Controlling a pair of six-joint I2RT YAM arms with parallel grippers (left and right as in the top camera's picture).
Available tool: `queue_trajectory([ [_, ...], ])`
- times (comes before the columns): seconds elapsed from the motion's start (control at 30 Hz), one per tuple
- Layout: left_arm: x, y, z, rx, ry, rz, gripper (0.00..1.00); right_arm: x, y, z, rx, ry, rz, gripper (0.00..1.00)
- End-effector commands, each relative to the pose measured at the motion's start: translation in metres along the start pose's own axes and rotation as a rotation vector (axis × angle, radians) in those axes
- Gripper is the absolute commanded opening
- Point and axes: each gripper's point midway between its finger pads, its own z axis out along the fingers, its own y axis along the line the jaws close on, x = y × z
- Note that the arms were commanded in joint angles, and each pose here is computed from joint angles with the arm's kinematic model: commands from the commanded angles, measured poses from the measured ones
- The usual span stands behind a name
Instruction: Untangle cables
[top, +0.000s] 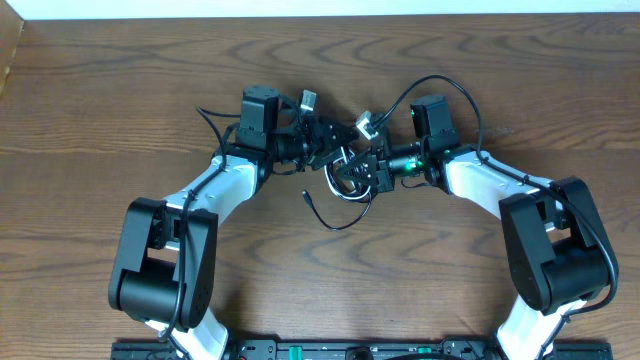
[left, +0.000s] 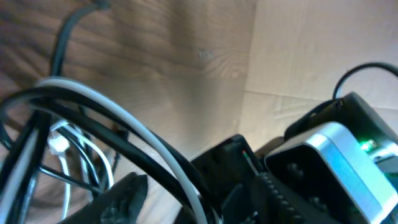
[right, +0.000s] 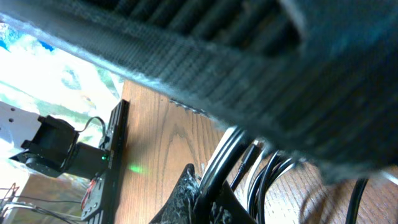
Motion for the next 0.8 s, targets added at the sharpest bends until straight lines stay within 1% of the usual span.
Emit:
queue_trajectory([
  [0.0, -0.005, 0.000, 0.000, -0.015, -0.016, 0.156, 0.65, -0.001, 0.001, -0.003, -0.016, -0.007, 0.035, 0.01],
  [0.13, -0.001, 0.011, -0.001, -0.053, -0.002, 0.166, 0.70, -0.004, -0.003, -0.009, -0.004, -0.023, 0.062, 0.01],
  [0.27, 0.000, 0.035, -0.006, -0.149, -0.015, 0.114, 0.74, -0.009, -0.011, -0.020, 0.017, -0.048, 0.085, 0.01],
  [0.5, 0.006, 0.046, -0.011, -0.182, 0.014, 0.149, 0.75, -0.010, -0.016, -0.027, 0.030, -0.062, 0.109, 0.01],
  [0.6, 0.009, 0.048, -0.012, -0.191, 0.025, 0.135, 0.79, -0.010, -0.016, -0.027, 0.030, -0.063, 0.113, 0.01],
  [0.77, 0.008, 0.048, -0.012, -0.189, 0.022, 0.129, 0.79, -0.010, -0.016, -0.027, 0.030, -0.062, 0.119, 0.01],
])
